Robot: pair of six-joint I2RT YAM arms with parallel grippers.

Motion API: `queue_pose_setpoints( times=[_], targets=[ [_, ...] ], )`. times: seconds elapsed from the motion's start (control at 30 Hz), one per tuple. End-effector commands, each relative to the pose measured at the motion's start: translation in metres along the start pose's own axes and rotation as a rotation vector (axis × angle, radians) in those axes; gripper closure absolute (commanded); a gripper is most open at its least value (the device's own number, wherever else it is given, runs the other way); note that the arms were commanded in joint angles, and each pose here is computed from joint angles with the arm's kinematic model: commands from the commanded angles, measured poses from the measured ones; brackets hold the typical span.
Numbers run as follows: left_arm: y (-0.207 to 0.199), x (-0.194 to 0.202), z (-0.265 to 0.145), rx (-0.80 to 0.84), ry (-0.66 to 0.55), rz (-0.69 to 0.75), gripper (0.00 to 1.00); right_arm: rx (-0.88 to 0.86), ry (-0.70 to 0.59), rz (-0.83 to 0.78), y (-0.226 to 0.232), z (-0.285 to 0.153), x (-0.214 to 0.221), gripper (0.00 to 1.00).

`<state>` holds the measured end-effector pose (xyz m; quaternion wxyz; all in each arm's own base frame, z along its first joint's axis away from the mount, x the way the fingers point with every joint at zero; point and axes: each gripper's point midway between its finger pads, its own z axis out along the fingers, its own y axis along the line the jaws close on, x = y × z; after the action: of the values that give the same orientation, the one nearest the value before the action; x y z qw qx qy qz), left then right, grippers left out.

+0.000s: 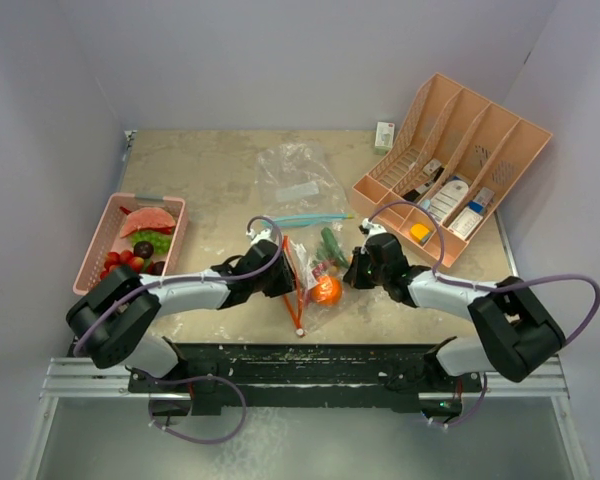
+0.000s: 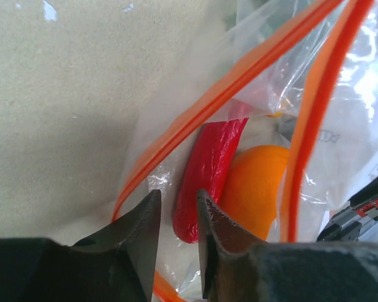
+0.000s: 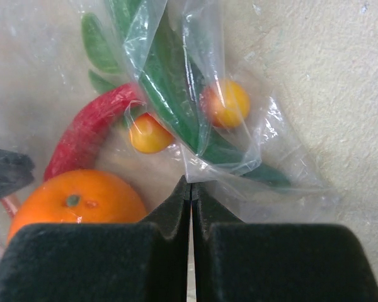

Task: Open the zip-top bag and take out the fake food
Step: Pick up the fake vegetable from the zipper food storage bag.

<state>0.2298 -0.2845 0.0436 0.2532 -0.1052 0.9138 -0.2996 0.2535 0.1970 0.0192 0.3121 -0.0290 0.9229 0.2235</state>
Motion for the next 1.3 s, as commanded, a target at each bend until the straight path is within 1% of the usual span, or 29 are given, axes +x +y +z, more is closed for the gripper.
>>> queue_pose_setpoints(
  times=[0.0,0.1,0.27,0.33,0.4,0.47,0.67,0.73,0.83,0.9,0.93,1.0,1.1,1.17,1.27],
  targets=[
    [-0.036,-0.006,0.002,0.141,-0.009,0.036,0.60,-0.052,-0.055,0.015,0.012,0.001,-0.015,1.00],
    [-0.044,-0.008,-0.001,0.178,-0.022,0.050,0.45,-0.059,-0.053,0.014,0.013,0.002,-0.014,1.00],
    [-0.051,-0.006,0.000,0.194,-0.014,0.094,0.28,-0.078,-0.044,0.021,0.016,0.004,-0.012,1.00],
    [-0.050,0.000,0.005,0.191,0.005,0.114,0.23,-0.086,-0.046,0.024,0.018,0.003,-0.013,1.00],
    [-0.048,0.007,0.009,0.185,0.021,0.137,0.22,-0.089,-0.049,0.025,0.019,0.002,-0.014,1.00],
    [-0.041,0.014,0.015,0.145,0.034,0.175,0.25,-0.091,-0.054,0.024,0.020,0.000,-0.017,1.00],
    [-0.019,0.035,0.033,-0.060,0.081,0.331,0.32,-0.072,-0.069,0.012,0.019,-0.007,-0.022,1.00],
    [-0.017,0.040,0.037,-0.106,0.087,0.363,0.38,-0.068,-0.073,0.008,0.019,-0.008,-0.024,1.00],
    [-0.017,0.041,0.037,-0.140,0.083,0.381,0.49,-0.068,-0.078,0.007,0.020,-0.010,-0.026,1.00],
    [-0.016,0.039,0.035,-0.168,0.074,0.397,0.60,-0.068,-0.079,0.008,0.020,-0.010,-0.026,1.00],
    [-0.014,0.038,0.033,-0.186,0.073,0.408,0.66,-0.068,-0.081,0.008,0.020,-0.011,-0.027,1.00],
    [-0.015,0.034,0.030,-0.197,0.065,0.414,0.74,-0.063,-0.081,0.006,0.019,-0.012,-0.027,1.00],
    [-0.021,0.031,0.021,-0.166,0.056,0.408,0.76,-0.062,-0.081,-0.001,0.019,-0.012,-0.027,1.00],
    [-0.033,0.029,0.013,-0.118,0.054,0.398,0.76,-0.070,-0.049,-0.002,0.019,-0.012,-0.020,1.00],
    [-0.055,0.024,-0.005,-0.025,0.044,0.380,0.75,-0.063,-0.041,0.016,0.018,-0.008,-0.018,1.00]
  ],
)
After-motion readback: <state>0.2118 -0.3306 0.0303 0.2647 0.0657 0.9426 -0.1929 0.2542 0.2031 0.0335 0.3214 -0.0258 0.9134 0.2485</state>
